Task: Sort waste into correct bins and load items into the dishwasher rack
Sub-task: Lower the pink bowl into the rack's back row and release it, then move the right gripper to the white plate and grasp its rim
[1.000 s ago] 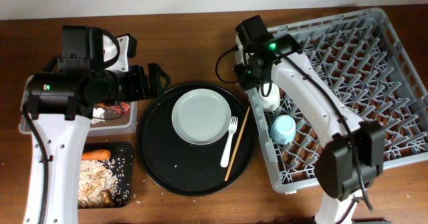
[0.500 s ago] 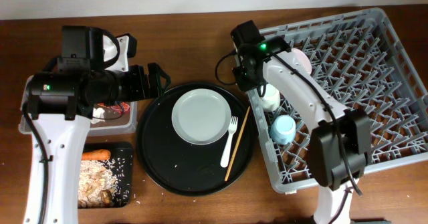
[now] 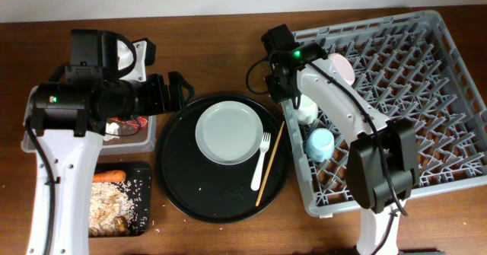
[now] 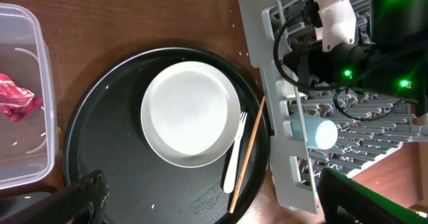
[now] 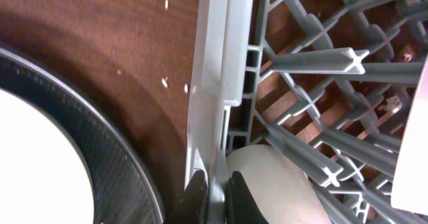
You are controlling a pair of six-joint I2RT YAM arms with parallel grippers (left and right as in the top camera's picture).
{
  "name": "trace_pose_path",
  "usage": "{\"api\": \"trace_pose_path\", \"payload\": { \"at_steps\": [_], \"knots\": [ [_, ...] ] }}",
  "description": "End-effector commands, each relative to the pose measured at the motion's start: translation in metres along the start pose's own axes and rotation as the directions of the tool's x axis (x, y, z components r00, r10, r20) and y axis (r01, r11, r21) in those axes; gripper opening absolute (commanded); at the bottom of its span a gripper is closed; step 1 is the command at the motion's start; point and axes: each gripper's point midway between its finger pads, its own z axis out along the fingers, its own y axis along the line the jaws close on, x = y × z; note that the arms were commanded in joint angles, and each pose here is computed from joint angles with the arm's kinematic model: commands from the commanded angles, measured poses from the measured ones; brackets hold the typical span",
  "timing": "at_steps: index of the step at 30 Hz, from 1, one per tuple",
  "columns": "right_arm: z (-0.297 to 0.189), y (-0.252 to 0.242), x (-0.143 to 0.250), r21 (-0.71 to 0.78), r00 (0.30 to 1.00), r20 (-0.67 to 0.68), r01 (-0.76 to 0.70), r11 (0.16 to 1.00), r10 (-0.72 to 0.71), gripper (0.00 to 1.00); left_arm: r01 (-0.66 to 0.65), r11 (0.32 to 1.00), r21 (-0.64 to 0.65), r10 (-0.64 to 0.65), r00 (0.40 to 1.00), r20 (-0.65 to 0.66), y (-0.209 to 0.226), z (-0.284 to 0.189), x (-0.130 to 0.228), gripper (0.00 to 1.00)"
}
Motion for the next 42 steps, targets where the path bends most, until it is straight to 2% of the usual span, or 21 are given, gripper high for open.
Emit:
{"api": "trace_pose_path", "payload": {
  "at_steps": [1, 6, 12, 22, 23, 24, 29, 32, 34, 36, 38, 42],
  "knots": [
    [0.003, 0.006, -0.009, -0.016, 0.999, 0.036, 0.024, 1.000, -0.023, 0.04, -0.021, 1.000, 0.000, 0.021, 0.999, 0.027, -0.002, -0.008, -0.003, 0.99],
    [0.002, 0.008, -0.021, -0.021, 0.996, 0.084, 0.010, 1.000, -0.008, 0.04, -0.021, 1.000, 0.000, 0.021, 0.999, 0.027, -0.002, -0.008, -0.003, 0.99],
    [0.002, 0.000, -0.030, -0.029, 0.989, 0.113, -0.090, 0.996, 0.093, 0.04, -0.020, 1.000, -0.001, 0.020, 1.000, 0.025, -0.002, -0.008, -0.003, 0.99],
    [0.003, -0.004, -0.031, -0.026, 0.988, 0.116, -0.099, 0.995, 0.102, 0.04, -0.020, 1.000, 0.000, 0.020, 1.000, 0.025, -0.002, -0.008, -0.003, 0.99],
    [0.003, -0.004, -0.031, -0.027, 0.988, 0.116, -0.099, 0.995, 0.102, 0.11, -0.020, 1.000, -0.001, 0.020, 1.000, 0.025, -0.002, -0.008, -0.003, 0.99],
    [0.003, -0.004, -0.031, -0.026, 0.988, 0.116, -0.099, 0.995, 0.101, 0.34, -0.020, 1.000, 0.000, 0.020, 1.000, 0.025, -0.002, -0.008, -0.003, 0.99],
    [-0.019, -0.007, -0.037, -0.030, 0.985, 0.144, -0.091, 0.995, 0.094, 0.45, -0.020, 1.000, 0.000, 0.020, 1.000, 0.025, -0.002, -0.008, -0.003, 0.99],
    [-0.053, -0.011, -0.049, -0.037, 0.976, 0.201, -0.076, 0.996, 0.082, 0.52, -0.020, 1.000, 0.000, 0.020, 1.000, 0.025, -0.002, -0.008, -0.003, 0.99],
    [-0.075, -0.013, -0.048, -0.050, 0.973, 0.213, -0.076, 0.996, 0.085, 0.53, -0.020, 1.000, 0.000, 0.020, 1.000, 0.025, -0.002, -0.008, -0.003, 0.99],
    [-0.088, -0.007, -0.039, -0.095, 0.979, 0.187, -0.062, 0.993, 0.079, 0.54, -0.020, 1.000, -0.001, 0.020, 1.000, 0.025, -0.002, -0.008, -0.003, 0.99],
    [-0.097, 0.015, -0.016, -0.227, 0.993, 0.099, -0.040, 0.973, 0.063, 0.54, -0.020, 1.000, 0.000, 0.020, 1.000, 0.025, -0.002, -0.008, -0.003, 0.99],
    [-0.102, 0.041, 0.009, -0.374, 0.999, -0.011, -0.040, 0.927, 0.038, 0.55, -0.020, 1.000, 0.000, 0.020, 1.000, 0.025, -0.002, -0.008, -0.003, 0.99]
  ]
}}
